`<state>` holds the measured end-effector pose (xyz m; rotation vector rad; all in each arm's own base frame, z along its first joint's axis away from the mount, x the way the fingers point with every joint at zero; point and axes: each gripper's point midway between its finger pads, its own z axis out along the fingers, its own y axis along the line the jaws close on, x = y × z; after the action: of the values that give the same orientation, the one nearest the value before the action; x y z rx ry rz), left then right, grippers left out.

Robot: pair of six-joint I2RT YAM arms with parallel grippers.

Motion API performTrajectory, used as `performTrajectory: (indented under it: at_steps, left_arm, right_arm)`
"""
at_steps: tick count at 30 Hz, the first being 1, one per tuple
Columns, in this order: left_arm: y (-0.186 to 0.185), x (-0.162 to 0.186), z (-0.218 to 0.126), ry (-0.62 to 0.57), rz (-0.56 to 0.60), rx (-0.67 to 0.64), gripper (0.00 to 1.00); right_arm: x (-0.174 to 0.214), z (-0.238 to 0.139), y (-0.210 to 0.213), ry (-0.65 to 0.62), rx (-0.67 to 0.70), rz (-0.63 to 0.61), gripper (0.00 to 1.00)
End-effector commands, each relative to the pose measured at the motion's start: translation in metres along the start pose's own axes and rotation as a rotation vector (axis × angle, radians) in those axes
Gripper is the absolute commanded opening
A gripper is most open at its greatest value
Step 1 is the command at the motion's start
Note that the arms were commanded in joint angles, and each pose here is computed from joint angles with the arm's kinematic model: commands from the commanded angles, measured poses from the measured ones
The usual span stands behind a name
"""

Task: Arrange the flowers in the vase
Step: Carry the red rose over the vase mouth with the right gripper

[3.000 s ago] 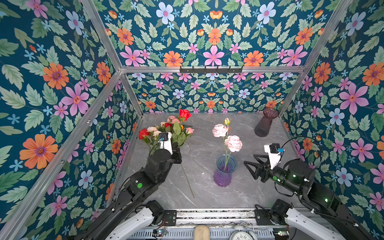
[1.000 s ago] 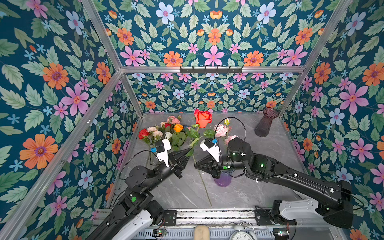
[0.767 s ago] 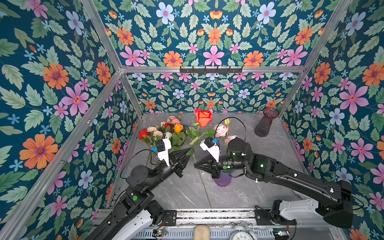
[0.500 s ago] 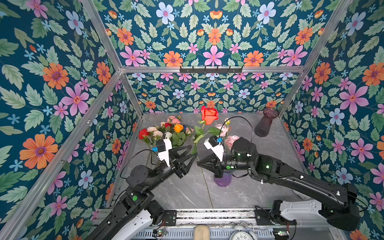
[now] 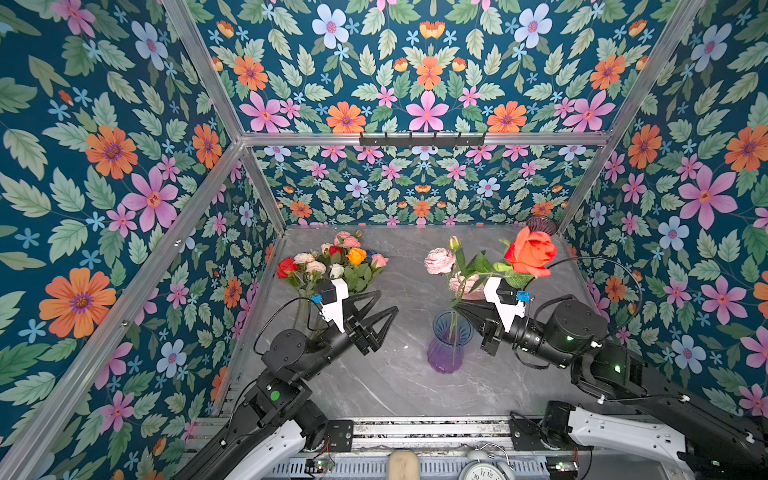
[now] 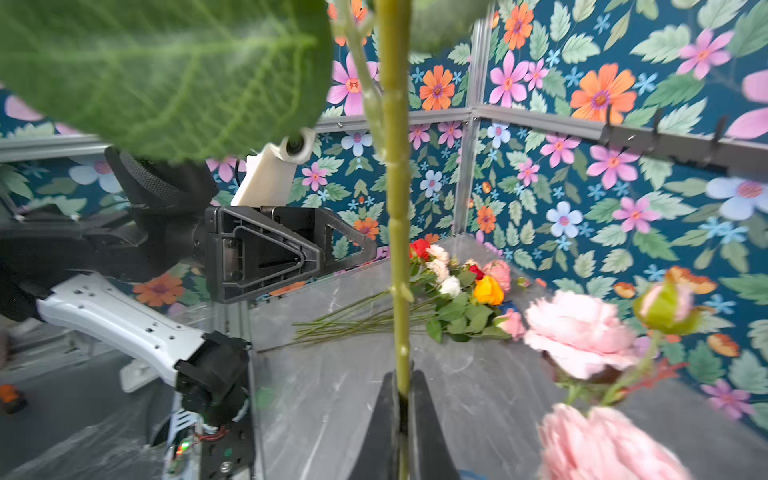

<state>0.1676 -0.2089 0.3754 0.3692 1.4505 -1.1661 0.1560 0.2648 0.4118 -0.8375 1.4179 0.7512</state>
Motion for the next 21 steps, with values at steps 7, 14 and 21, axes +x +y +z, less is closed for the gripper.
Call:
performTrajectory:
  at_steps: [7,14,21]
  left_arm:
    - [0.002,-0.004,0.009,-0.016,-0.013,-0.006,0.76]
    - [0.001,-0.008,0.015,-0.006,-0.002,-0.008,0.76]
    - [0.000,-0.008,0.019,0.002,0.000,-0.006,0.76]
  right_arm:
    - [-0.025,-0.004,-0.014,-0.122,0.090,-0.121,0.00]
    - [-0.070,-0.014,-0.020,-0.240,0.127,-0.129,0.00]
    - [-0.054,-0.002,-0.016,-0.247,0.118,-0.177,0.00]
